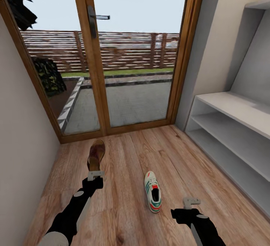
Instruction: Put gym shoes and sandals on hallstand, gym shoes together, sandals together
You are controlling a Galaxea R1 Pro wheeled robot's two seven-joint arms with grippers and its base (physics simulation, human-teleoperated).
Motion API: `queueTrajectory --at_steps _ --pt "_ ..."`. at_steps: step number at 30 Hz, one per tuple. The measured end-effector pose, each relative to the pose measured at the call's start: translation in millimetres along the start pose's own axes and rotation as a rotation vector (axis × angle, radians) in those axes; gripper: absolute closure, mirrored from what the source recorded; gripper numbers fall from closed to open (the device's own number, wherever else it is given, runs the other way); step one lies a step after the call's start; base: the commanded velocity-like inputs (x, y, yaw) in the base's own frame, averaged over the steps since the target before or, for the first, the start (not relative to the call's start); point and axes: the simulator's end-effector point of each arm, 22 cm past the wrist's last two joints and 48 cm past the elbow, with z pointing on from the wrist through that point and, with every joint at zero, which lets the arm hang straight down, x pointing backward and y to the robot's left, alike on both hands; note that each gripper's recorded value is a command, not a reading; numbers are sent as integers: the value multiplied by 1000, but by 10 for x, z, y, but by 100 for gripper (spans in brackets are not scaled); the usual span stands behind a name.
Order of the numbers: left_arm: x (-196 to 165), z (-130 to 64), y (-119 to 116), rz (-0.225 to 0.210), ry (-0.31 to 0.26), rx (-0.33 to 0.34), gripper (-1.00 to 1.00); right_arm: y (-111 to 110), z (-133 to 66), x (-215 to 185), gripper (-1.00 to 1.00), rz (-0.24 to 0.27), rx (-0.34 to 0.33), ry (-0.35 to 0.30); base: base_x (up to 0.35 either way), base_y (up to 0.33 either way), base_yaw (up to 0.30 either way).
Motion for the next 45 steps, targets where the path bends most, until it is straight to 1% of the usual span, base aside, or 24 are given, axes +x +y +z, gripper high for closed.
queueTrajectory --at_steps 6,8,9,11,12,13,14,15,16,17,18,20,21,25,33,45 --pt "-183 37 -36 1 -25 5 100 12 33 49 -100 0 -1 -1 0 0 0" --pt "-434 82 -65 0 -55 10 100 14 36 55 -100 0 -1 -2 0 0 0" --pt "-497 97 -71 0 -57 11 100 15 37 55 -100 0 -1 -2 0 0 0" --pt "-567 142 -99 1 -2 16 100 13 38 33 -100 1 -2 -13 0 0 0" --pt "-591 158 -115 1 31 19 100 12 37 -16 -100 1 -2 -35 0 0 0" --pt "-604 164 -119 2 43 20 100 12 36 -53 -100 2 -2 -52 0 0 0" --pt "-627 170 -131 2 57 22 100 10 29 -145 -100 2 -2 -94 0 0 0" --pt "-646 175 -146 2 70 25 100 10 8 -310 -100 2 -2 -170 0 0 0" --pt "-649 176 -152 2 73 25 100 10 -3 -367 -100 2 -2 -196 0 0 0" --pt "-684 174 -164 2 72 27 100 6 -32 -494 -100 2 -1 -255 0 0 0" --pt "-838 154 -174 4 44 28 100 2 -53 -568 -100 2 -1 -290 0 0 0" --pt "-1052 116 -198 9 1 31 100 2 -67 -612 -100 2 -2 -311 0 0 0" --pt "-1112 102 -220 14 -11 35 100 3 -69 -622 -100 2 -2 -316 0 0 0" --pt "-1187 81 -284 31 -26 45 100 5 -74 -636 -100 1 -3 -323 0 0 0" --pt "-1201 73 -333 37 -30 53 100 4 -75 -640 -100 1 -3 -325 31 11 0" --pt "-1202 68 -379 34 -30 59 100 4 -76 -639 -100 2 -3 -325 260 104 0"
